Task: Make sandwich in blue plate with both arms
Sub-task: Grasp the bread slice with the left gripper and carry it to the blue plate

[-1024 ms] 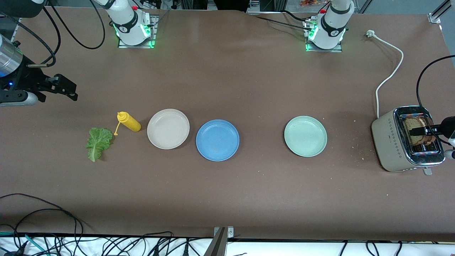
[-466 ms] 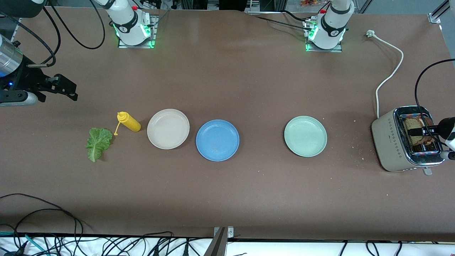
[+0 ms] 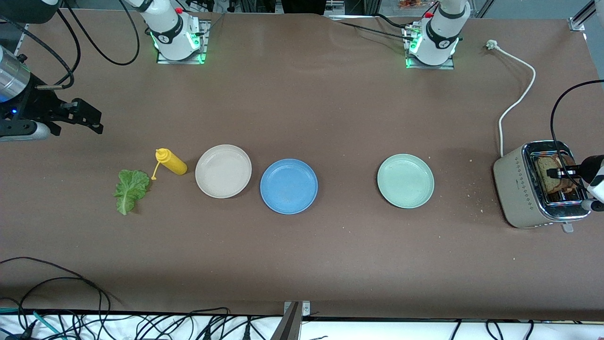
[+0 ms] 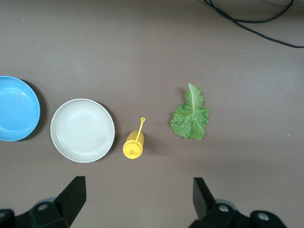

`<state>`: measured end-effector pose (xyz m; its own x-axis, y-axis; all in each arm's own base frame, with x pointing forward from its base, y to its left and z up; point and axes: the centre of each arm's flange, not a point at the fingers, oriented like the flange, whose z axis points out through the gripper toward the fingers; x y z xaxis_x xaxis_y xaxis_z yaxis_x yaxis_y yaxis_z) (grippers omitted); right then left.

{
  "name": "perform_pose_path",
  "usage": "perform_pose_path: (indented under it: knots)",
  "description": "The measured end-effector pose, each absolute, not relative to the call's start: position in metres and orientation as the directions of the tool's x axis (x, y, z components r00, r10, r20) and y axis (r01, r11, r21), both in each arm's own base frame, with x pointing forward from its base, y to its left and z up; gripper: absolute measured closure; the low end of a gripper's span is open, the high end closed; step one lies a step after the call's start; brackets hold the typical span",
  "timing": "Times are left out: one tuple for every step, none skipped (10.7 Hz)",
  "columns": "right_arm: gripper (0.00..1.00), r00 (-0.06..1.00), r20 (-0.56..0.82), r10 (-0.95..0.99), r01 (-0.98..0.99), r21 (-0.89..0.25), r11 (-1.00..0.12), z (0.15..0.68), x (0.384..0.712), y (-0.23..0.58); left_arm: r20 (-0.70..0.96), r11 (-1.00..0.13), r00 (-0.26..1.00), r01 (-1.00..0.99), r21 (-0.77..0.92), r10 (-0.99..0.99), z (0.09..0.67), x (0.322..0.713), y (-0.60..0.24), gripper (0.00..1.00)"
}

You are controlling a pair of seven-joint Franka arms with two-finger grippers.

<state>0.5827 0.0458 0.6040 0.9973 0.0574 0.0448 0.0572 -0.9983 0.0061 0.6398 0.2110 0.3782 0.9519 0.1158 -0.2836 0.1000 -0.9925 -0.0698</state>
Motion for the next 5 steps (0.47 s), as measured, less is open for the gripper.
perform_pose_path:
  knots:
    - [0.0, 0.997, 0.045, 0.057, 0.057, 0.006, -0.998, 0.604, 0.583, 0.046, -0.285, -0.993, 0.952, 0.098, -0.072, 0.115, 0.378, 0.64, 0.211, 0.81]
    - [0.0, 0.997, 0.045, 0.057, 0.057, 0.006, -0.998, 0.604, 0.583, 0.046, -0.287, -0.993, 0.951, 0.097, -0.072, 0.114, 0.379, 0.64, 0.21, 0.86]
    - [0.0, 0.997, 0.045, 0.057, 0.057, 0.006, -0.998, 0.604, 0.583, 0.046, -0.284, -0.993, 0.952, 0.096, -0.074, 0.113, 0.38, 0.64, 0.21, 0.86]
    - [0.0, 0.997, 0.045, 0.057, 0.057, 0.006, -0.998, 0.604, 0.583, 0.046, -0.283, -0.993, 0.952, 0.095, -0.075, 0.113, 0.383, 0.64, 0.21, 0.86]
    - [0.0, 0.997, 0.045, 0.057, 0.057, 0.006, -0.998, 0.604, 0.583, 0.046, -0.285, -0.993, 0.952, 0.095, -0.075, 0.113, 0.391, 0.641, 0.208, 0.86]
